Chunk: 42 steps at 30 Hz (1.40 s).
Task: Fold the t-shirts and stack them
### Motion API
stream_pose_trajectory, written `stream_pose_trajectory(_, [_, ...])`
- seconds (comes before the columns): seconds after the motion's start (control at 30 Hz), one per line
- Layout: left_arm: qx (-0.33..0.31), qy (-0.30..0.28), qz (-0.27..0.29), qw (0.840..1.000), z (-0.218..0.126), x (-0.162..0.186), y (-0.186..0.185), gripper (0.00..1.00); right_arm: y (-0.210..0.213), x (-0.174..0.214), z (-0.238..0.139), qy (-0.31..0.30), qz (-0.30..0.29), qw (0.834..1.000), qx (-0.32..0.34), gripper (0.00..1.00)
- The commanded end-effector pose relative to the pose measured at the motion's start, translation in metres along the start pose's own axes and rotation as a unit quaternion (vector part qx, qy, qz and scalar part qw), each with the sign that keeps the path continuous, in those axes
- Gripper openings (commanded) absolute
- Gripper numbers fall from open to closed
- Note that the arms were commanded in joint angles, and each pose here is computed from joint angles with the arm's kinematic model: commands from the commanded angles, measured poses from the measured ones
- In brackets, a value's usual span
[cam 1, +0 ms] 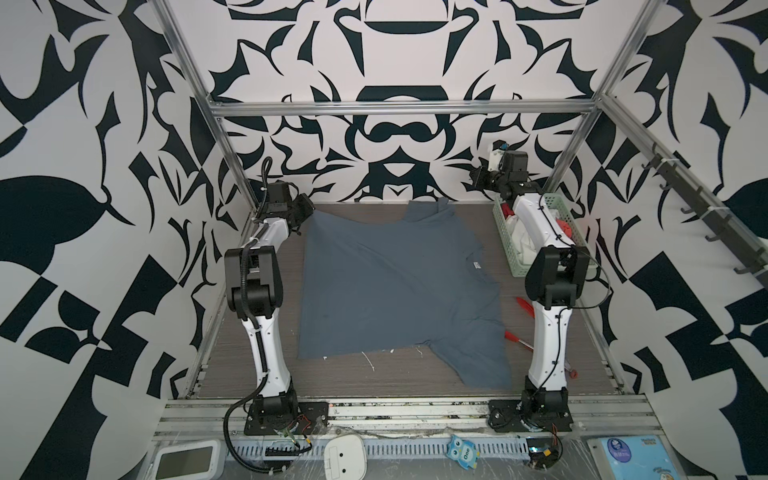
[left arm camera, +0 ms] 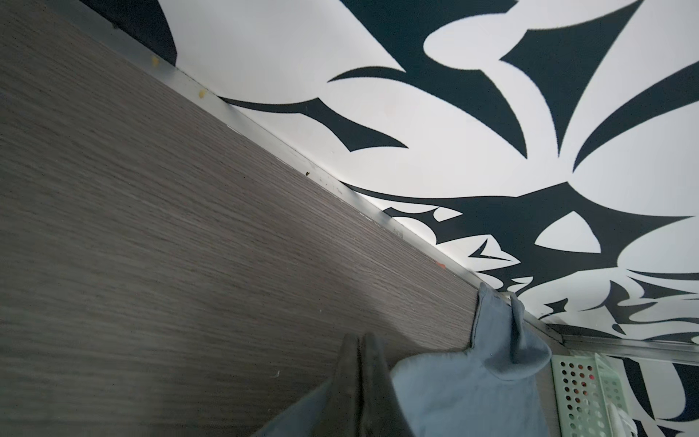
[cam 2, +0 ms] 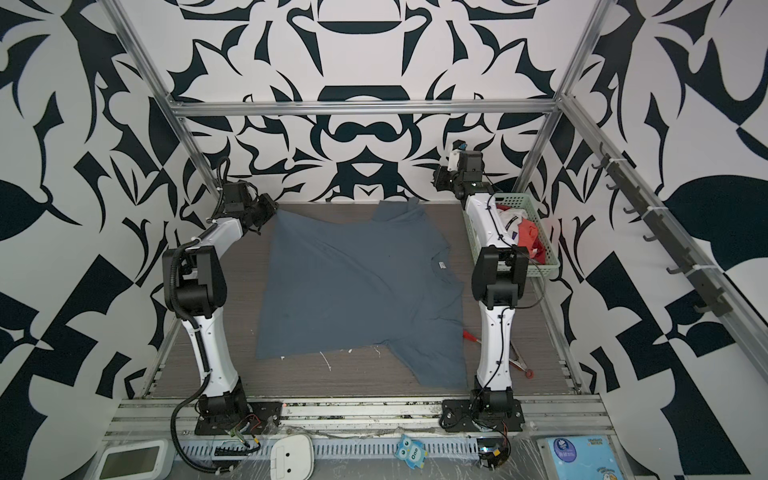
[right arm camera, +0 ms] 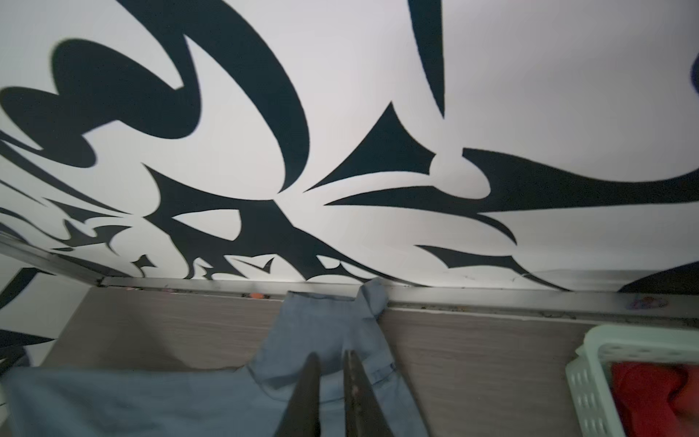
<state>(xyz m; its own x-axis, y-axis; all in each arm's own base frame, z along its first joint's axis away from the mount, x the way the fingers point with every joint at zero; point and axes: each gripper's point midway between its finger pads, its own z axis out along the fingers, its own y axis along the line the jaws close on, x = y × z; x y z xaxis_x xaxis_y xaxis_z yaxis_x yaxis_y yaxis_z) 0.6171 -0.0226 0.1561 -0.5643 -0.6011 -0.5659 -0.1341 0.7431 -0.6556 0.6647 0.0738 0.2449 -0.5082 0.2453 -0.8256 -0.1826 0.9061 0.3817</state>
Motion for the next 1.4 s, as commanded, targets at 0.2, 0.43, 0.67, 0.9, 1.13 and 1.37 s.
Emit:
stream_pose_trajectory(0.2, [-0.002, 0.024, -0.002, 1.0, 0.018, 0.011, 0.008, 0.0, -0.031, 0.056, 0.068, 0.047, 0.039, 0.998, 0.03, 0.56])
stream_pose_trajectory(0.43, [-0.008, 0.034, -0.004, 0.999, 0.023, 0.019, 0.015, 0.0, -0.037, 0.084, 0.09, 0.07, 0.066, 0.995, 0.011, 0.72])
stream_pose_trajectory(0.67, [-0.013, 0.044, -0.009, 0.999, 0.027, 0.03, 0.022, 0.0, -0.028, 0.101, 0.107, 0.073, 0.094, 0.992, -0.048, 0.71])
stream_pose_trajectory(0.9, [-0.023, 0.046, -0.009, 0.999, 0.024, 0.035, 0.028, 0.0, -0.026, 0.101, 0.125, 0.049, 0.143, 0.985, -0.081, 0.67])
stream_pose_trajectory(1.13, [-0.021, 0.045, -0.011, 0.999, 0.024, 0.036, 0.027, 0.0, -0.019, 0.124, 0.126, 0.084, 0.148, 0.983, -0.075, 0.57])
stream_pose_trajectory(1.37, [-0.013, 0.043, -0.021, 0.999, 0.024, 0.038, 0.027, 0.0, 0.025, 0.107, 0.123, 0.065, 0.128, 0.983, -0.118, 0.04])
